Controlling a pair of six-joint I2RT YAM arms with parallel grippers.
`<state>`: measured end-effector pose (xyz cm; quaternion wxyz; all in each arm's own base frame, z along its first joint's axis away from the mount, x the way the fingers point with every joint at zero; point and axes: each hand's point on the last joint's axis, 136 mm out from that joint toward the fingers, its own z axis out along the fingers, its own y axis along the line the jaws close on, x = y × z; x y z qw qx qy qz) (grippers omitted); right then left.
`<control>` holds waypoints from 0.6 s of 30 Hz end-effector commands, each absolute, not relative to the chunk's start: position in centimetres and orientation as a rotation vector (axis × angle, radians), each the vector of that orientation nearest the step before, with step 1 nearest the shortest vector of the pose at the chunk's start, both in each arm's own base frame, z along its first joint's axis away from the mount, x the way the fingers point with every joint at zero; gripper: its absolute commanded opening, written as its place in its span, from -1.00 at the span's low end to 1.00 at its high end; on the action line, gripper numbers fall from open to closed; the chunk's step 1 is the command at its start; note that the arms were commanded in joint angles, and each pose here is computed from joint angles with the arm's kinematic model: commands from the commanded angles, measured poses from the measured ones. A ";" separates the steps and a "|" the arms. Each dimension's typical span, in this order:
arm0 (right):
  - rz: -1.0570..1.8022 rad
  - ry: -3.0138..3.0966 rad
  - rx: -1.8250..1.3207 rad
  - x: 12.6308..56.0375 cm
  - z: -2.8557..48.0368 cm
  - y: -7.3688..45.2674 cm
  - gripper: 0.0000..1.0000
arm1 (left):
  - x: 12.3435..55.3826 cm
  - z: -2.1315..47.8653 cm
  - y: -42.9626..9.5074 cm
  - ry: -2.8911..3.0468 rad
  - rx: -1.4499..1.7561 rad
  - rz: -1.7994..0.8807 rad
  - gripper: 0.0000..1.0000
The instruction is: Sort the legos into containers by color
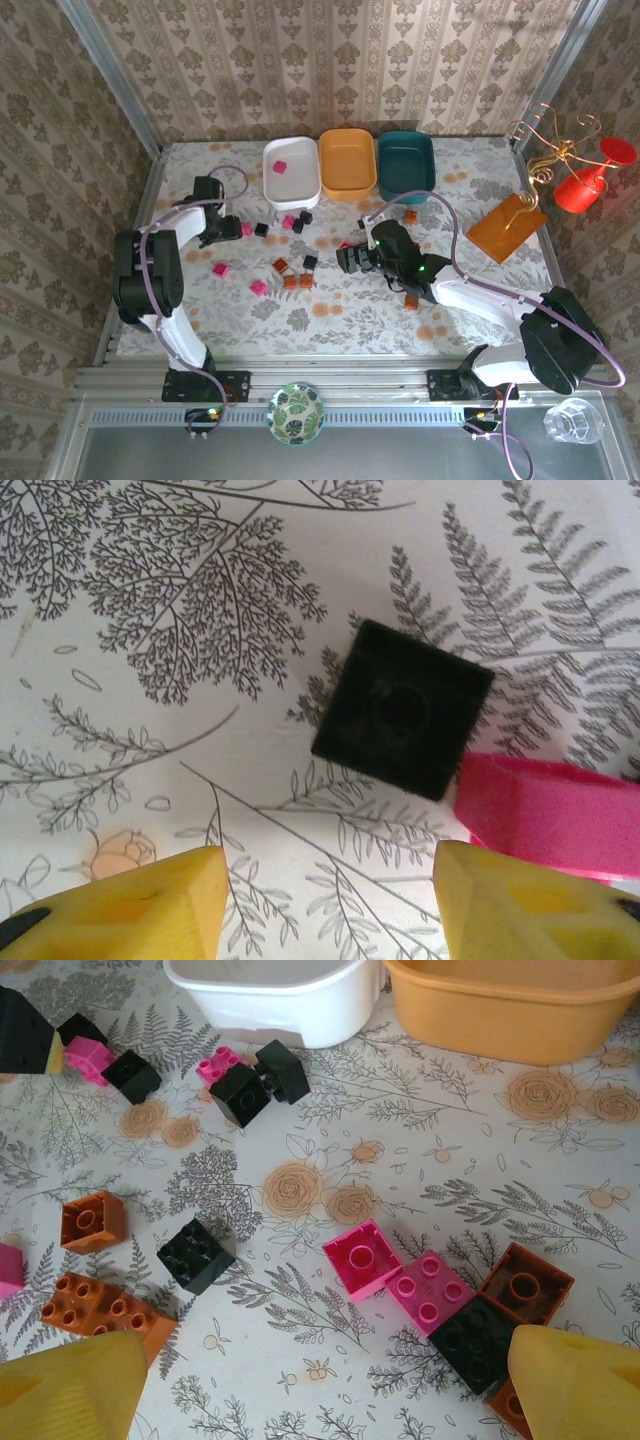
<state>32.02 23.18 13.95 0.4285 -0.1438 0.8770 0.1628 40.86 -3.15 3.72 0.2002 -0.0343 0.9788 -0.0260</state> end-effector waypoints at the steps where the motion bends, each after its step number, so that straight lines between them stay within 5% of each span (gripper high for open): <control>1: 0.399 2.180 -0.354 32.1 13.9 23.2 0.89 | 42.0 4.0 -3.4 2.740 -0.095 -0.124 0.19; 11: 0.383 2.176 -0.354 32.1 14.0 23.0 0.89 | 44.5 3.3 -4.1 2.765 -0.081 -0.180 0.28; 18: 0.378 2.176 -0.353 32.1 14.0 22.9 0.89 | 45.1 2.3 -4.3 2.814 -0.083 -0.213 0.01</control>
